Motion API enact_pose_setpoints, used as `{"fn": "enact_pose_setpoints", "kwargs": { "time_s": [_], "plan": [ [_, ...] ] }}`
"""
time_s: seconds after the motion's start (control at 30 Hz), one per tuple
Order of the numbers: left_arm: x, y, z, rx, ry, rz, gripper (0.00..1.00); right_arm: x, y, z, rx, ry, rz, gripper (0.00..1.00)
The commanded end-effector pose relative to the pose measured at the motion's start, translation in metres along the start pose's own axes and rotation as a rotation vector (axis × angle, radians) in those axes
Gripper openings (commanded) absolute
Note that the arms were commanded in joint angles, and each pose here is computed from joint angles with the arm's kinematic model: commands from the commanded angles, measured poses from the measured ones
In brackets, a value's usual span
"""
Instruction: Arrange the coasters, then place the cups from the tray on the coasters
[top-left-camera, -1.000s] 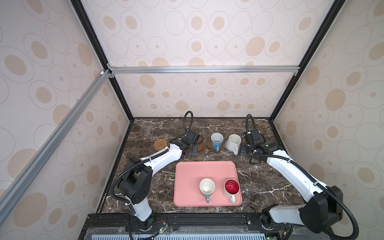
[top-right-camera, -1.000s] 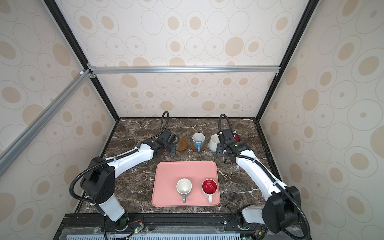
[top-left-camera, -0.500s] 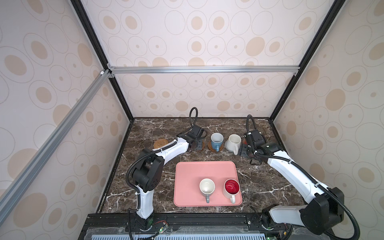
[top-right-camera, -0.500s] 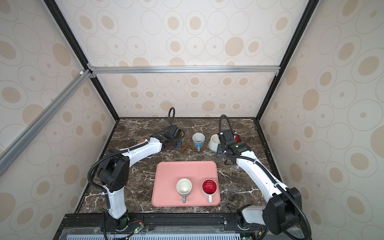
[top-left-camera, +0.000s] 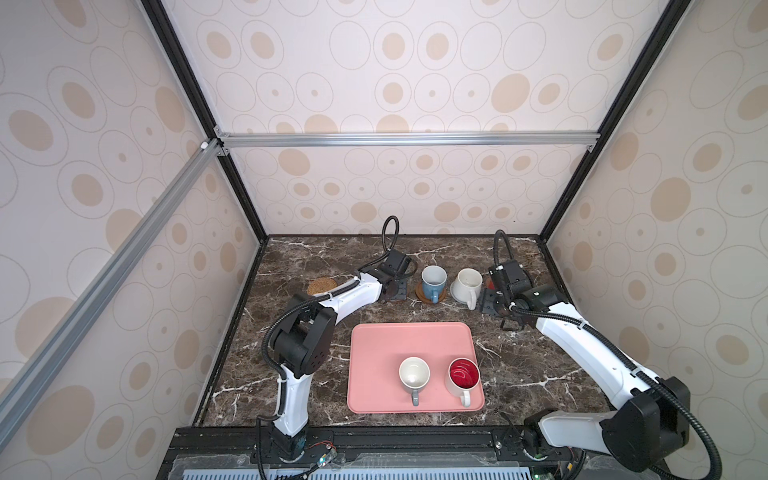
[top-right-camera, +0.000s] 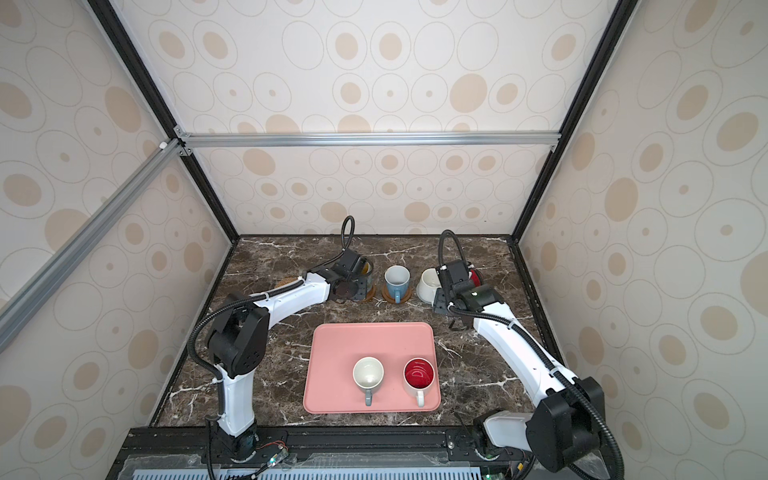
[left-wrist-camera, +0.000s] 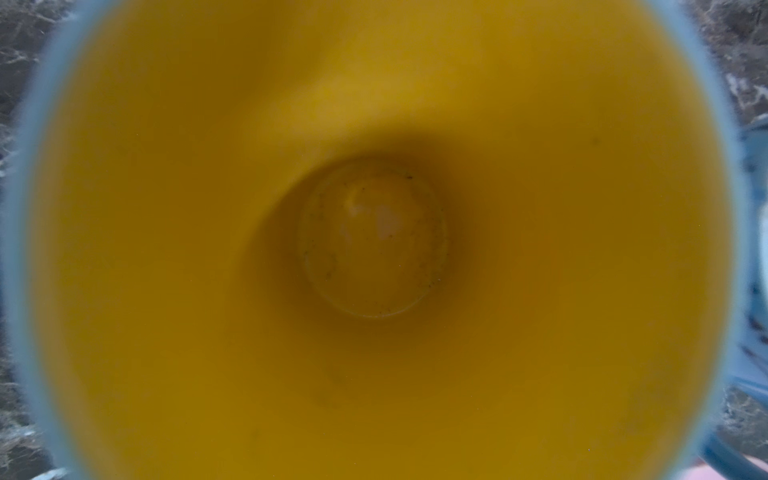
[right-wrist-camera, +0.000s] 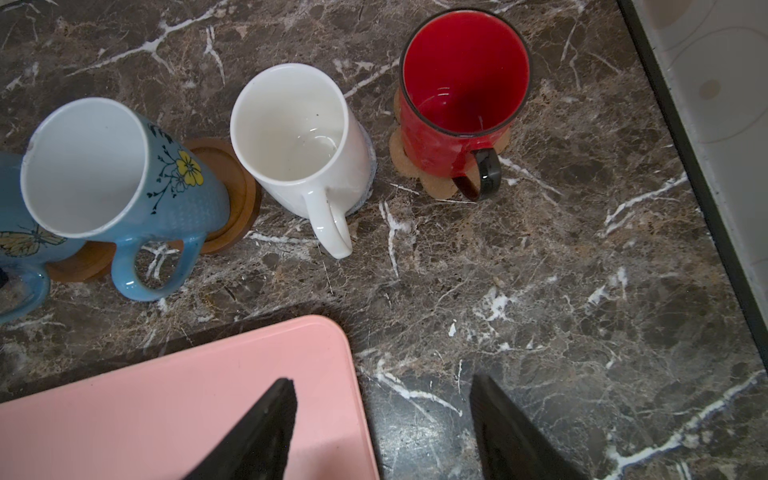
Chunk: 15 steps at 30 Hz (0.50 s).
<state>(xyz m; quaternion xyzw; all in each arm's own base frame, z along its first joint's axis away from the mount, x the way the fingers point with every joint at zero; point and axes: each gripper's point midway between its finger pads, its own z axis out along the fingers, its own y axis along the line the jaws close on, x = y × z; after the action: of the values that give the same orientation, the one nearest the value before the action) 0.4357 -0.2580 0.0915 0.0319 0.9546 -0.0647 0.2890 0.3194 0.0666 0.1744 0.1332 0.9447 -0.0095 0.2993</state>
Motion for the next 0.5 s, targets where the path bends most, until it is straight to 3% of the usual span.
{"fn": "enact_pose_setpoints", "kwargs": {
  "time_s": [0.0, 0.47],
  "plan": [
    [-0.0506, -0.0113, -0.0228, 0.042, -0.144, -0.052, 0.15, 0.0039, -0.0106, -0.0027, 0.032, -0.001, 0.008, 0.70],
    [-0.0435, -0.0089, -0.0189, 0.035, -0.126, -0.070, 0.15, 0.0061, -0.0094, 0.0006, 0.028, 0.005, 0.008, 0.70]
  ]
}}
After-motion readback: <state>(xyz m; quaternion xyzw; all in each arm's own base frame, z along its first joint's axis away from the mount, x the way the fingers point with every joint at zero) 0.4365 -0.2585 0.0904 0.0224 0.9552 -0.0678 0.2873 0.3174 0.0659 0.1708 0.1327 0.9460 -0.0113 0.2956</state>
